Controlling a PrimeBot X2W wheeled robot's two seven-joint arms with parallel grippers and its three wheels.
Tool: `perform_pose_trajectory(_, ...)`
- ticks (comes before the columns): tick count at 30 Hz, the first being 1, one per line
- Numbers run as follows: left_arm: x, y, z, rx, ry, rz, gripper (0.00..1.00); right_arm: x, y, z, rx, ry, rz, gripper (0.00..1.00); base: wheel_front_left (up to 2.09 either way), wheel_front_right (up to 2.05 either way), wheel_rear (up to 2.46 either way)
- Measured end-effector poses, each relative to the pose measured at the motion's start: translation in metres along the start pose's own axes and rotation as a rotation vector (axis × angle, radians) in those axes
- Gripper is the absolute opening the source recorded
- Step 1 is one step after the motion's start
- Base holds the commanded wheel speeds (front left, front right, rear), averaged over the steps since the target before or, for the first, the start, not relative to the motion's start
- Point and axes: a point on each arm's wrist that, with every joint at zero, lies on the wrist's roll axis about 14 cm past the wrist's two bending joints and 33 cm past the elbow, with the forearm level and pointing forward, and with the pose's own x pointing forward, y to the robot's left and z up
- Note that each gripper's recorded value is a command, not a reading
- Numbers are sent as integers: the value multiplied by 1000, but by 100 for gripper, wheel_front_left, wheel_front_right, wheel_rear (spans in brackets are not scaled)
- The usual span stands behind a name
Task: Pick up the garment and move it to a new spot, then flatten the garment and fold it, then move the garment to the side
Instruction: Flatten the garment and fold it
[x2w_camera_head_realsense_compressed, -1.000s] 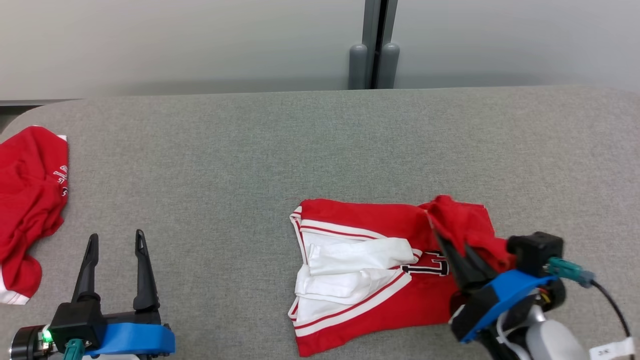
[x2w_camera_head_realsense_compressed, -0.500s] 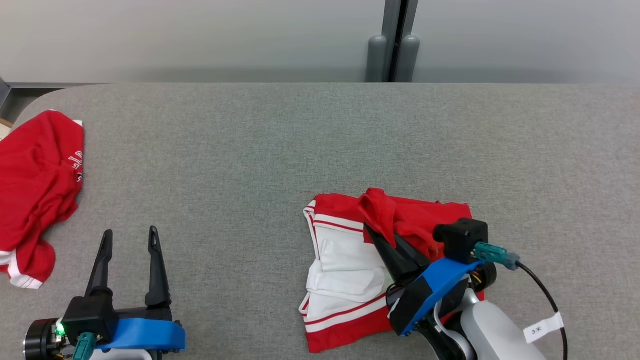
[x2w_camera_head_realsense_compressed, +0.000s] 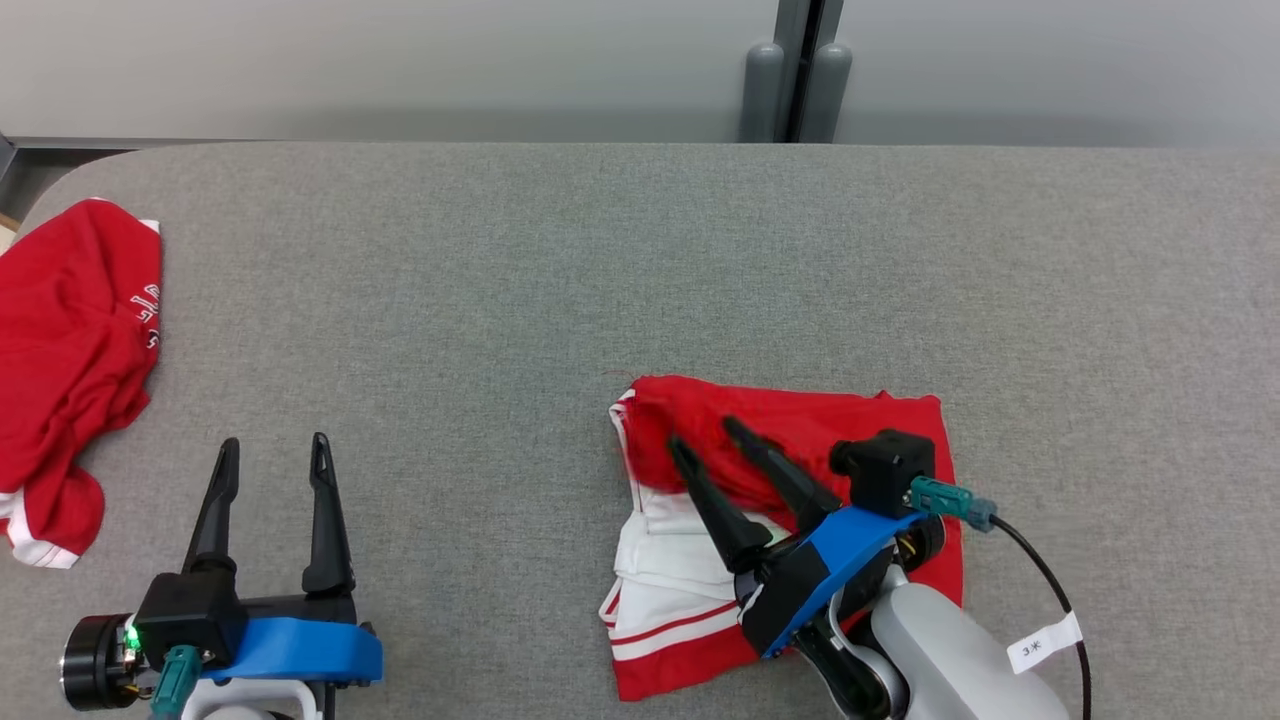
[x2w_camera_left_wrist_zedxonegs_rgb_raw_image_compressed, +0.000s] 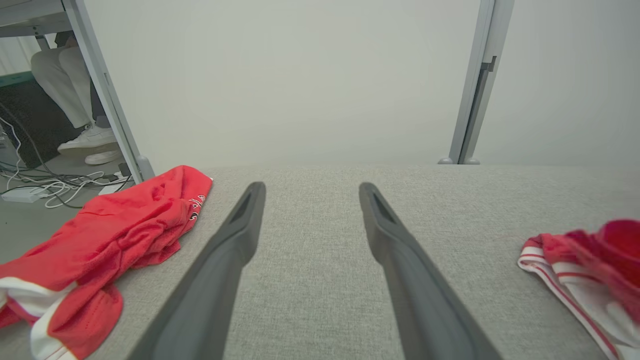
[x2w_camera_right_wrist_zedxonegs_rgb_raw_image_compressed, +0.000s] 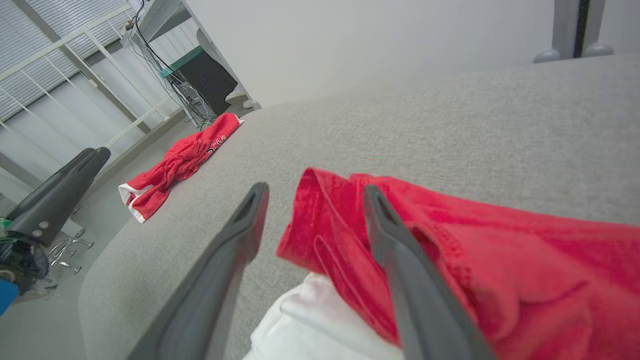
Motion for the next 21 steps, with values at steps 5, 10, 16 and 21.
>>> perform_pose_trajectory(5,3,-4,4,-3,-14,-11,100,-2,-8,27,-57,-105,-23,100,0,0,0)
perform_pose_trajectory(10,4,-10,12,-6,-39,-28,100,-23,-38,70,-144,-239,-113,100,0,0,0)
perform_pose_trajectory(16,0,-13,20,-4,-62,-39,100,-74,-86,89,-190,-314,-281,100,0,0,0)
perform_pose_trajectory(21,-4,-14,26,2,-78,-42,100,-113,-108,97,-219,-364,-392,100,0,0,0)
